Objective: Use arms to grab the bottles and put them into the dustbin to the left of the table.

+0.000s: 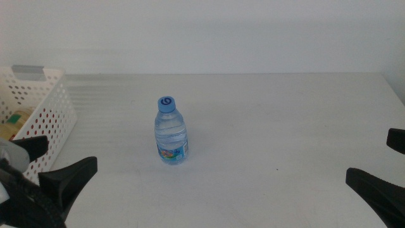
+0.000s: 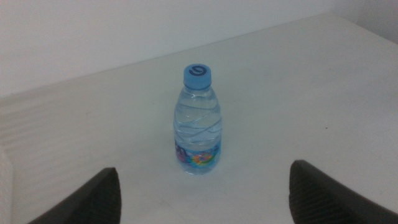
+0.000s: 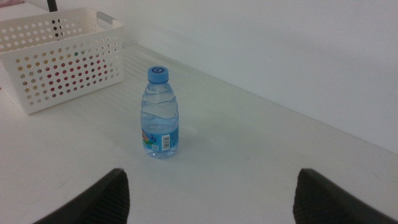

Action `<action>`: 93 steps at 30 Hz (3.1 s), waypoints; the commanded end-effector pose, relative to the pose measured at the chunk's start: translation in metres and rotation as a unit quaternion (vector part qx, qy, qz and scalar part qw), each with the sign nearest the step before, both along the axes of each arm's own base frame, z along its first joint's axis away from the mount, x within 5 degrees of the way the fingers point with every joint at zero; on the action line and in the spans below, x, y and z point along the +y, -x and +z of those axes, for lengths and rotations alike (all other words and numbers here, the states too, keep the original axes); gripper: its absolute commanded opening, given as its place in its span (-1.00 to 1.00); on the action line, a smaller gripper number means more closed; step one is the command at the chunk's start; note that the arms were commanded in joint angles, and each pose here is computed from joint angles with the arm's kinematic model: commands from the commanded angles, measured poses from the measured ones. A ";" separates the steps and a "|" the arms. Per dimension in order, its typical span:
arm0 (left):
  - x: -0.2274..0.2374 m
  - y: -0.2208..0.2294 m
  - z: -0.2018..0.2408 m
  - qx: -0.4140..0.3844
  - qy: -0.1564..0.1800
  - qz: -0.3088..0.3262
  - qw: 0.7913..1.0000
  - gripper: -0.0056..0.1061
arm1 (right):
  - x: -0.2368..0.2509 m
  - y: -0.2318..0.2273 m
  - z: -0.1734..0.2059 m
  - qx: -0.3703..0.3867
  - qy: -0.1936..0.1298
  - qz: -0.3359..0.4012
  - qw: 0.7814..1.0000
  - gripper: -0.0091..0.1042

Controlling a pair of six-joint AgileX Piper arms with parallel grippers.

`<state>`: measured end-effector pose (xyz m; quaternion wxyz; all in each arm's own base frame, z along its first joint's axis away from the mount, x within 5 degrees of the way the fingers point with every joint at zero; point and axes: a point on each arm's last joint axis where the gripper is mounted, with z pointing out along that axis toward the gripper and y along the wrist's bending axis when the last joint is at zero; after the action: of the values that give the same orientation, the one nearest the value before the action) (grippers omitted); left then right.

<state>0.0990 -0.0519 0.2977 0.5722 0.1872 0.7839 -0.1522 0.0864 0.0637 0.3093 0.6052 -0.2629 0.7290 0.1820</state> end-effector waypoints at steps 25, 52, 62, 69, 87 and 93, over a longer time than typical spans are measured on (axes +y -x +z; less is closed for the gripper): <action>-0.012 -0.068 0.018 -0.055 -0.013 0.054 0.997 0.65 | 0.000 -0.002 0.013 -0.039 -0.019 -0.004 0.999 0.39; -0.038 -0.053 -0.076 -0.093 0.070 -0.046 0.992 0.66 | 0.000 -0.002 0.013 -0.039 -0.019 -0.004 0.999 0.39; -0.056 -0.089 -0.081 -0.095 0.036 -0.051 0.994 0.66 | 0.000 -0.002 0.013 -0.039 -0.019 -0.004 0.999 0.39; -0.061 -0.117 -0.085 -0.087 0.043 -0.040 0.994 0.66 | 0.000 -0.002 0.013 -0.039 -0.019 -0.004 0.999 0.39; -0.065 -0.173 -0.088 -0.096 0.097 -0.094 0.986 0.66 | 0.000 -0.002 0.013 -0.039 -0.019 -0.004 0.999 0.39; -0.070 -0.190 -0.094 -0.091 0.102 -0.095 0.986 0.66 | 0.000 -0.002 0.013 -0.039 -0.019 -0.004 0.999 0.39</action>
<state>0.2830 -0.1195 0.1826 0.5969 0.2287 0.7291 -0.2446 0.0864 0.0637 0.3093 0.6051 -0.2629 0.7291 0.1820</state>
